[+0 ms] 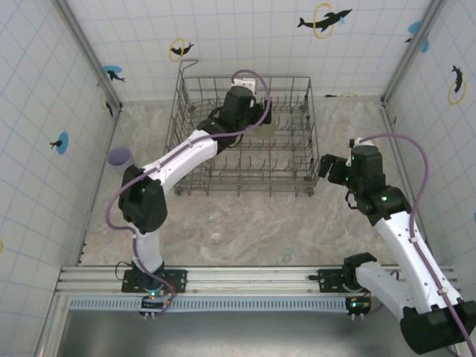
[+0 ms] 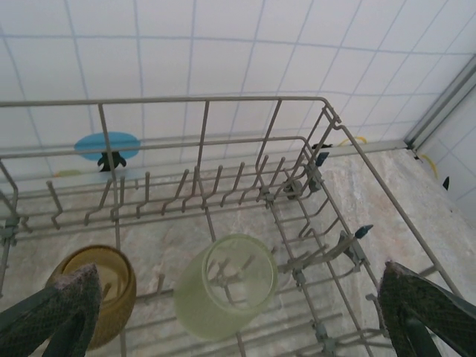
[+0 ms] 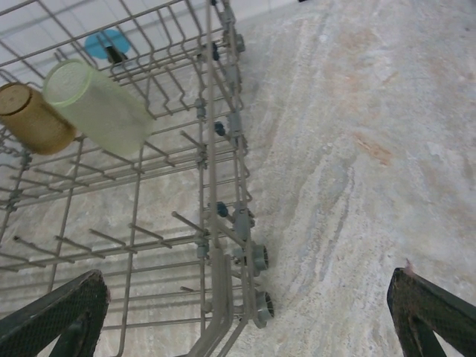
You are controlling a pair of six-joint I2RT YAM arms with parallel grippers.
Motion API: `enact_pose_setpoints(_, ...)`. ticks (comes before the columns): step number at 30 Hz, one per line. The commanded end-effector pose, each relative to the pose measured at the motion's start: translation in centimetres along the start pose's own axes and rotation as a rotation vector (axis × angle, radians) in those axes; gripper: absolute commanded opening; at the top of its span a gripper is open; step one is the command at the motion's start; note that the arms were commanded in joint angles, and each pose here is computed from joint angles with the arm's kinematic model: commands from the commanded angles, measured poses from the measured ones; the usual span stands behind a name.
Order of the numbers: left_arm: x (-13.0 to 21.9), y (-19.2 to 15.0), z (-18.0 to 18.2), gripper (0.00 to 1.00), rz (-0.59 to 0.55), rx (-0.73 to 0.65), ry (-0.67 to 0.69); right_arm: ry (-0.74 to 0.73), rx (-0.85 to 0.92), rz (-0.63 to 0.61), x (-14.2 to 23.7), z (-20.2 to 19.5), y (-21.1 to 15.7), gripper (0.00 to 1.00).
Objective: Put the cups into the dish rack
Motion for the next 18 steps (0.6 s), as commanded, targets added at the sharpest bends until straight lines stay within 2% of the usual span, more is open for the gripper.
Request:
enact_pose_setpoints(1, 2.5, 0.1, -0.6, 0.98, -0.004, 0.070, -0.051, -0.094, -0.079, -0.046, 1.1, -1.3, 1.1, 1.00)
enact_pose_setpoints(8, 4.6, -1.9, -0.6, 0.98, 0.039, 0.102, -0.092, -0.372, -0.136, -0.043, 1.8, -5.3, 0.8, 1.00)
enact_pose_setpoints(16, 6.5, -3.1, 0.7, 0.98, 0.088, 0.055, -0.031, -0.525, -0.116, -0.050, 4.6, -7.1, 2.1, 1.00)
enact_pose_setpoints(18, 7.1, -3.1, 1.0, 0.98, 0.088, 0.048, -0.023, -0.547, -0.086, -0.008, 4.7, -7.7, 1.7, 1.00)
Point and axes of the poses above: each hand's point on the last joint's axis, 136 mm out from that joint toward the fingers, its own x axis back along the fingers, its own z axis along the line the jaws close on, y = z × x, the point moved 2 cm from there along x, back along the fingers, and after that the axes turned 10 degrees about -x, right-handed, at the moved point
